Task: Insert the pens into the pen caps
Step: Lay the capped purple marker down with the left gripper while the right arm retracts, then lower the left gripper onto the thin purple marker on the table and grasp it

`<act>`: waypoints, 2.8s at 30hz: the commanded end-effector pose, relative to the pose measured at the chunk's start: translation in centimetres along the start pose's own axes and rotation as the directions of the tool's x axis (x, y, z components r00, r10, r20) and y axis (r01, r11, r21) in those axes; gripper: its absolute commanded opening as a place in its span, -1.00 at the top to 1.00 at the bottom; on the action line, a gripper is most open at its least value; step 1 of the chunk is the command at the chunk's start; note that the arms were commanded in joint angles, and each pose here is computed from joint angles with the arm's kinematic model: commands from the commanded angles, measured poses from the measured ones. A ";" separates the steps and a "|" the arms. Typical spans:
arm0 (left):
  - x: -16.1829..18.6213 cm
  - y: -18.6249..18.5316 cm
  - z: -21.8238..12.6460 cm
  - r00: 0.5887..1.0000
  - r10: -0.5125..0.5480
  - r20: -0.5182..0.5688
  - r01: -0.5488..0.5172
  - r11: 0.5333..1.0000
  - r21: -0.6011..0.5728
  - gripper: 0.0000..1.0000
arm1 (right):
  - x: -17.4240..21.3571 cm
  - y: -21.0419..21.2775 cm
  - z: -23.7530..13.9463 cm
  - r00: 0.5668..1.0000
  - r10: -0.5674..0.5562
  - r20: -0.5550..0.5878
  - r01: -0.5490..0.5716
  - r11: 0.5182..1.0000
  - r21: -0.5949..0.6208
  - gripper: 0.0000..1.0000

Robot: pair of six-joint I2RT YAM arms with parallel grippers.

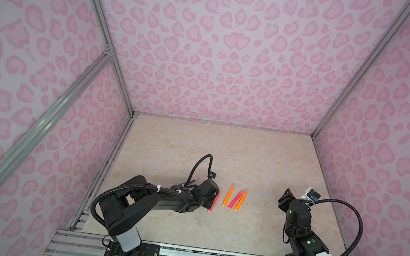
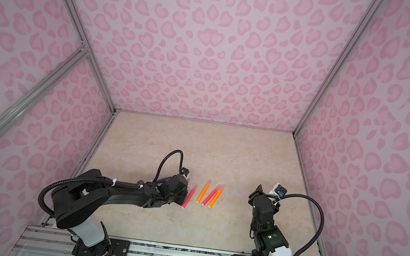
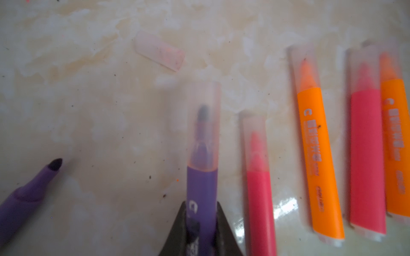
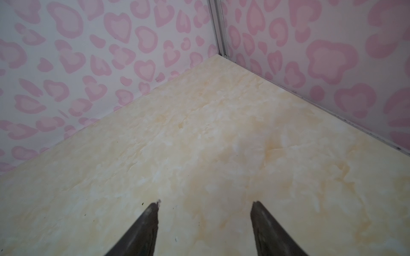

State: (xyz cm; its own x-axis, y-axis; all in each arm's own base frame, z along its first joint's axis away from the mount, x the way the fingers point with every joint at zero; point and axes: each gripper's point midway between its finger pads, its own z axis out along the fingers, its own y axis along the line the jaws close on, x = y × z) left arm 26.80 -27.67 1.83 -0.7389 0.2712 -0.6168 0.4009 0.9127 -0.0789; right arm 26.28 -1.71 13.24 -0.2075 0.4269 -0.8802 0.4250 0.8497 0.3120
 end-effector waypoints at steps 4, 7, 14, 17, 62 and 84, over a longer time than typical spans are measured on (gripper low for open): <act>0.7 -1.7 -0.2 0.999 0.029 -0.035 -0.026 0.996 0.081 0.84 | 0.5 0.6 0.9 0.999 0.016 -0.043 -0.017 1.000 -0.022 -0.32; 0.6 -1.9 -0.7 1.000 0.027 -0.016 -0.025 0.995 0.097 0.53 | 0.9 0.5 0.9 0.998 0.003 -0.070 -0.004 1.000 -0.014 -0.29; -0.1 -1.0 -3.3 0.998 0.018 0.059 -0.024 0.995 0.093 0.01 | 0.9 0.4 0.5 0.998 0.011 -0.054 -0.013 0.999 -0.034 -0.31; -1.0 1.1 -5.6 0.987 -0.007 0.158 0.002 0.999 0.035 -0.23 | 0.8 0.6 0.4 0.999 0.013 -0.053 -0.015 0.999 -0.047 -0.31; 0.9 8.1 -2.2 0.983 -0.181 -0.019 0.179 0.981 -0.073 0.13 | 1.2 1.3 0.7 0.997 -0.005 -0.078 0.000 0.998 -0.068 -0.30; 1.9 10.5 -0.6 0.973 -0.226 -0.041 0.208 0.942 -0.263 0.22 | 1.2 1.2 0.6 0.997 -0.001 -0.073 -0.004 0.997 -0.072 -0.31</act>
State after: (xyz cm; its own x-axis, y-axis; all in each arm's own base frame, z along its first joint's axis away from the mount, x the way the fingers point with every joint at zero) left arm 30.43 -17.86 1.55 -0.7923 0.0648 -0.6067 0.0914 0.9957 -0.0131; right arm 27.02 -0.36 12.27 -0.2775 0.4517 -0.8479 0.3670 0.8655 0.3409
